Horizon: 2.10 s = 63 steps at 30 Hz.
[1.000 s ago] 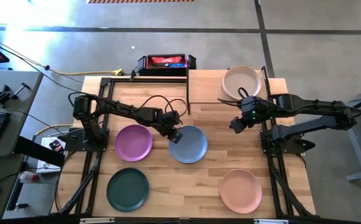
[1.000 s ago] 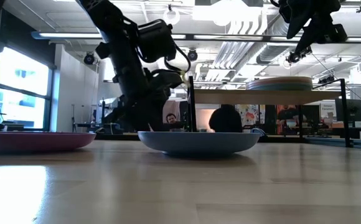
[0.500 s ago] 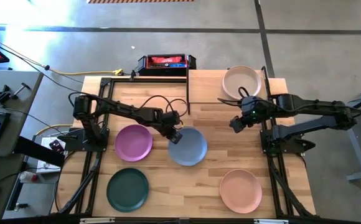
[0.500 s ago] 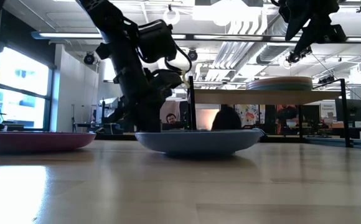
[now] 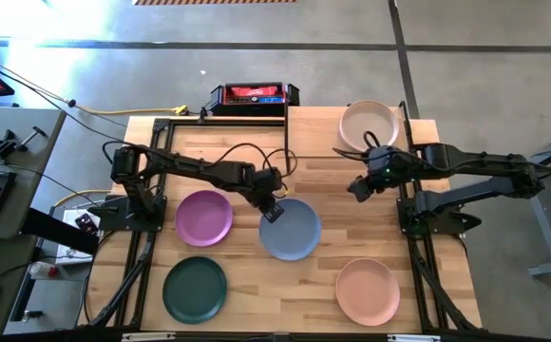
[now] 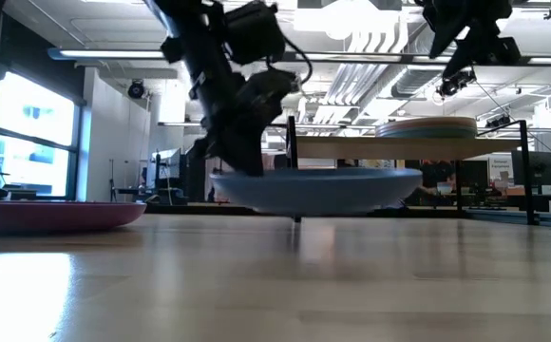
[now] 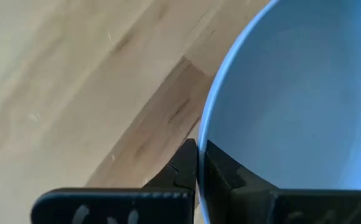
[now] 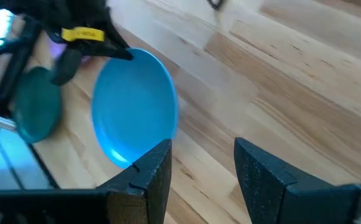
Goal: Place and stack plates onto a shelf
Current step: Put the dark blue plate on the shelf
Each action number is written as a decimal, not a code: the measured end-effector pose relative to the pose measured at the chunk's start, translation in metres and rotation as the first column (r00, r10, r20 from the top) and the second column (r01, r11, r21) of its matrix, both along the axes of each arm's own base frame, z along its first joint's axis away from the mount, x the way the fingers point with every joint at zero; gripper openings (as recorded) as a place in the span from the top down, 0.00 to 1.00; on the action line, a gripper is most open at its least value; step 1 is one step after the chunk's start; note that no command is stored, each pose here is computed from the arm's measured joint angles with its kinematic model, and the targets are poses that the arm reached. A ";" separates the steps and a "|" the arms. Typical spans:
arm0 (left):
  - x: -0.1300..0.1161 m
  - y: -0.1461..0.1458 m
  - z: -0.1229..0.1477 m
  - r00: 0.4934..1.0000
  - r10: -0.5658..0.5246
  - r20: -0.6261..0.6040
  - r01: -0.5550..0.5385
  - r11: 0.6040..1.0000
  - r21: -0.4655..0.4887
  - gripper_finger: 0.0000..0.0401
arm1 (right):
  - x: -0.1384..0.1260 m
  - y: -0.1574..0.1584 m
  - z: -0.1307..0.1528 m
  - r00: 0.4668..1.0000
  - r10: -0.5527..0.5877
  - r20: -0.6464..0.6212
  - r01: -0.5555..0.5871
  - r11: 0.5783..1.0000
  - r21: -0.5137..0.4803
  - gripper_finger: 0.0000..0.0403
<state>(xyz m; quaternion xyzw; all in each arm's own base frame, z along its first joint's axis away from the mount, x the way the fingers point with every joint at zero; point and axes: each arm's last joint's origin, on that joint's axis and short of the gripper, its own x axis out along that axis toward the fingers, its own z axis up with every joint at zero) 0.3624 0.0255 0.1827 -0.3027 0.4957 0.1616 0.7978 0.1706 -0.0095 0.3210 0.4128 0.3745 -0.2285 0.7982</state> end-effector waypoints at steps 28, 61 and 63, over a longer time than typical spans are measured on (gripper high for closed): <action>0.016 0.087 0.167 0.977 -0.032 0.210 -0.048 0.930 0.365 1.00 | -0.023 -0.001 0.064 0.809 0.143 0.570 0.023 0.961 -0.274 0.62; 0.028 0.189 0.163 0.909 0.095 0.406 -0.299 0.827 0.476 1.00 | -0.024 -0.001 0.061 0.832 0.167 0.529 0.001 0.953 -0.304 0.62; 0.032 0.191 0.156 0.915 0.097 0.391 -0.290 0.833 0.472 1.00 | -0.024 -0.001 0.061 0.832 0.167 0.529 0.002 0.953 -0.303 0.62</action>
